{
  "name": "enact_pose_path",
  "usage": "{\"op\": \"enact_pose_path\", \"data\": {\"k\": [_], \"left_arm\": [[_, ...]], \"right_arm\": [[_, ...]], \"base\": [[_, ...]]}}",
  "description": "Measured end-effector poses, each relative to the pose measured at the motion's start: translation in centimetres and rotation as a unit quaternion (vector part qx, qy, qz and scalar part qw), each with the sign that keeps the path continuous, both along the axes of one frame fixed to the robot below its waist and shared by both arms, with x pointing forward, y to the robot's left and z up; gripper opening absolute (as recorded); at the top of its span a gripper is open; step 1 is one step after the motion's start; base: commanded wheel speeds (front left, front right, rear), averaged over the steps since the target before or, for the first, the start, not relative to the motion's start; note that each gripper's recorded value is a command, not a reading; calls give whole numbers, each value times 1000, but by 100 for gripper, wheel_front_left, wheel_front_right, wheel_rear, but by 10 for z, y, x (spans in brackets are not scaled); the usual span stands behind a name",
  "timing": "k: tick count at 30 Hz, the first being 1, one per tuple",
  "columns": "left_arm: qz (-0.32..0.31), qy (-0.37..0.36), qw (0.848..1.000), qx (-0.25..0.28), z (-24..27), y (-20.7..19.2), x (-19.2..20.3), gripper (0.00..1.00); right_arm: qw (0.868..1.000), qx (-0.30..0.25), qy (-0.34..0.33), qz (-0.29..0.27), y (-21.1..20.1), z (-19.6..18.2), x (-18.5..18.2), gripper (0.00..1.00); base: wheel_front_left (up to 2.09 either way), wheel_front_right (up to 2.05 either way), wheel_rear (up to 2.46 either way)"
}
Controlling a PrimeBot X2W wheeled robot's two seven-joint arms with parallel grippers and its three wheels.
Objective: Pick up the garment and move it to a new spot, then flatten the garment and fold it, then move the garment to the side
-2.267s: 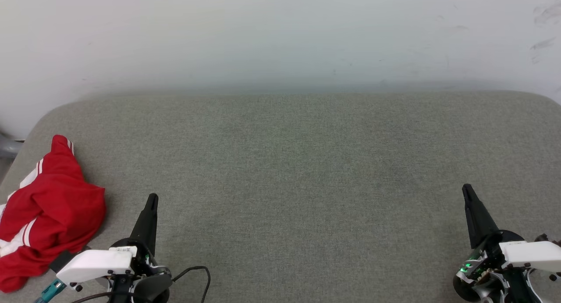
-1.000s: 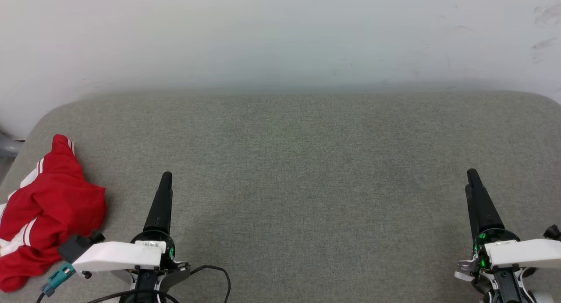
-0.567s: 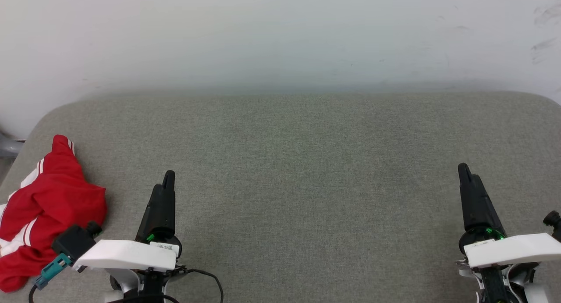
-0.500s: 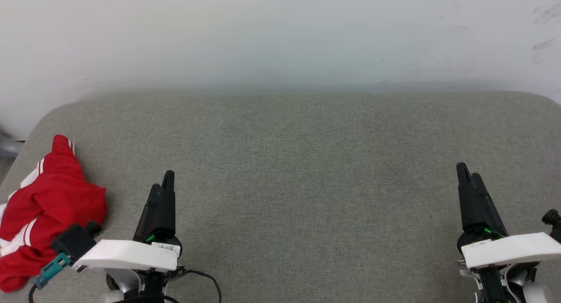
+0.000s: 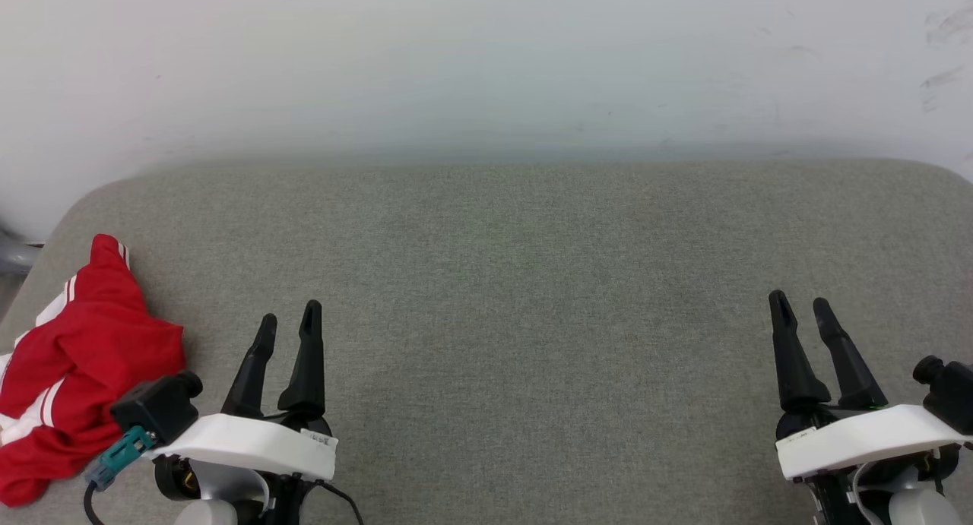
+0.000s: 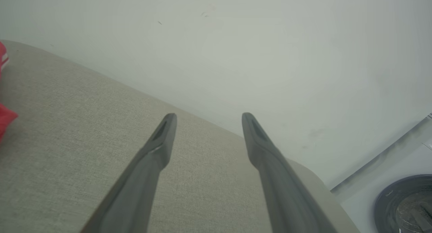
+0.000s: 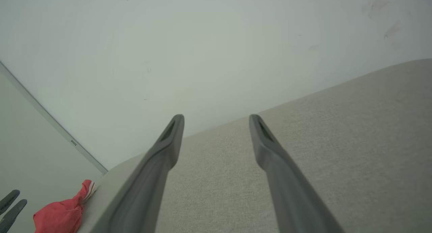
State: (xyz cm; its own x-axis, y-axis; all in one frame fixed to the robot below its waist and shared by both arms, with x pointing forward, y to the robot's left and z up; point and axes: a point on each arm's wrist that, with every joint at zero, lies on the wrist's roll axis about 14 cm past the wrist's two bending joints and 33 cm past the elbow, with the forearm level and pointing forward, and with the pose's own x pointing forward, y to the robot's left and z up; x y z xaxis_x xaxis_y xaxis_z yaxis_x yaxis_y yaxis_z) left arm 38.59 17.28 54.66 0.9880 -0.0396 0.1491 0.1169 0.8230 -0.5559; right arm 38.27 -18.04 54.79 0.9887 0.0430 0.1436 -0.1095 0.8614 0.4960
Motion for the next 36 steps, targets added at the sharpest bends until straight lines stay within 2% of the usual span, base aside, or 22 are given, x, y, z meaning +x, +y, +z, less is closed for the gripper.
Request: {"op": "enact_pose_path", "data": {"k": [16, 36], "left_arm": [[11, 3, 991, 133, -7, 0, -2, 100], [7, -2, 975, 220, -15, -4, -3, 100]], "right_arm": [[993, -121, 5, 1, 0, 1, -1, 100], [977, -211, 8, -3, 2, -1, -3, 100]], "base": [[0, 0, 0], [0, 0, 0]]}}
